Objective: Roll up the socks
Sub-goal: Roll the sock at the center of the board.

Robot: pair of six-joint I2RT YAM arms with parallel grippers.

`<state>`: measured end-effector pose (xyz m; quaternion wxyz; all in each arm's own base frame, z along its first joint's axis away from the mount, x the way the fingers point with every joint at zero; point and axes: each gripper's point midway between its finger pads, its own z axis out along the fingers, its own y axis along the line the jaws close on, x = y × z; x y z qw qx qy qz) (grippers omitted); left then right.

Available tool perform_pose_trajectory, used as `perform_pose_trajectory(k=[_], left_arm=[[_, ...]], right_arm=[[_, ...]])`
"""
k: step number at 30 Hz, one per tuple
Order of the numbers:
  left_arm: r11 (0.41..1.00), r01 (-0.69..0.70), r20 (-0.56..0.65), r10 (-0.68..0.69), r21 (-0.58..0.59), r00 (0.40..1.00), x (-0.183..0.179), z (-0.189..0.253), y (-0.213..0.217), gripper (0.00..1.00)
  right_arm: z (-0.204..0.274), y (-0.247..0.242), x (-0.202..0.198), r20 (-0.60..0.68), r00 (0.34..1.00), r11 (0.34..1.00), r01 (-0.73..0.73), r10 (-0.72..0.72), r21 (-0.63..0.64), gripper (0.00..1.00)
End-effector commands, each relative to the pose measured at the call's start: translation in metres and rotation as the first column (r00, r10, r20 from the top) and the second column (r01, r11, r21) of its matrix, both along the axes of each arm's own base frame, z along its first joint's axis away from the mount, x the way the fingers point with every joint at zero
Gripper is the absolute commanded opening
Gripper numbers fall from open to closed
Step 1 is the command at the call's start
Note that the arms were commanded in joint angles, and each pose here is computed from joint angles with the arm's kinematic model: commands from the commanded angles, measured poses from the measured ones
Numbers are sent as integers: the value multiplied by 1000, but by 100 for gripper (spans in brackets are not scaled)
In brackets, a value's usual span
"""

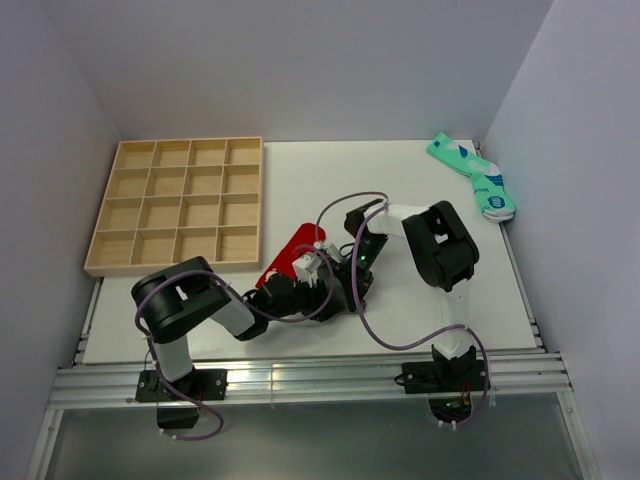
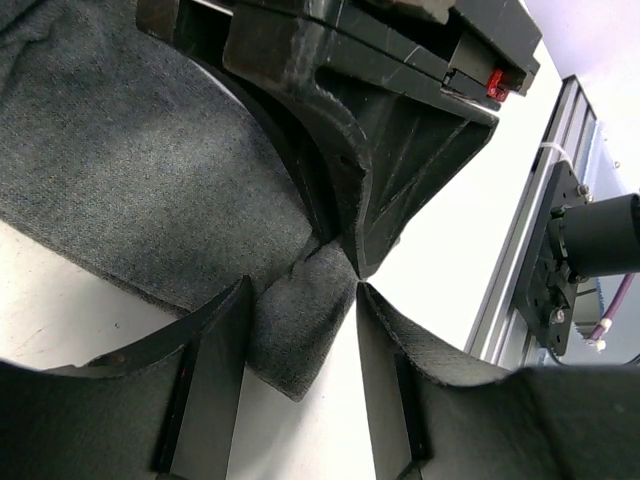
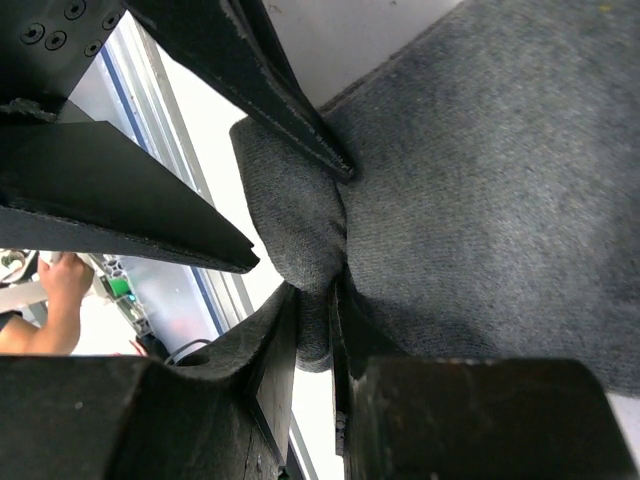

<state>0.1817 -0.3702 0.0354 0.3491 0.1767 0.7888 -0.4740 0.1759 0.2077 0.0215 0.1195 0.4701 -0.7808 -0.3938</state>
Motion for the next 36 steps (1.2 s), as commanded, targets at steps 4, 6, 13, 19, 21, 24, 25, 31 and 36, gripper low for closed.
perform_pose_trajectory(k=[4,6,13,19,21,24,25,31,36], left_arm=[[999,29,-25,-30,-26,999,-8,0,-5,47],[999,34,-41,-34,-11,999,-10,-6,-4,44],[998,26,-95,-20,62,995,-11,-24,-3,14],[995,3,-147,11,98,989,-14,-39,5,0],[994,1,-172,19,112,985,-16,-46,6,0],[994,3,-206,20,110,978,-20,-51,7,0],[995,-2,-208,23,103,978,-20,-51,7,0],[995,-2,-280,31,101,959,-28,-60,13,0],[998,10,-384,13,59,923,-38,-59,18,0]], right_arm=[[3,8,20,66,997,999,43,-45,31,17],[2,7,19,71,996,998,51,-52,22,18],[4,7,25,128,989,997,72,-75,25,23],[18,8,34,194,975,994,94,-105,63,41],[29,5,38,233,964,991,107,-125,86,48],[44,-2,40,286,946,985,124,-153,117,54],[48,-4,43,305,938,983,130,-164,129,55],[64,-31,55,443,869,974,172,-219,145,55],[72,-50,51,603,777,982,112,-182,151,55]])
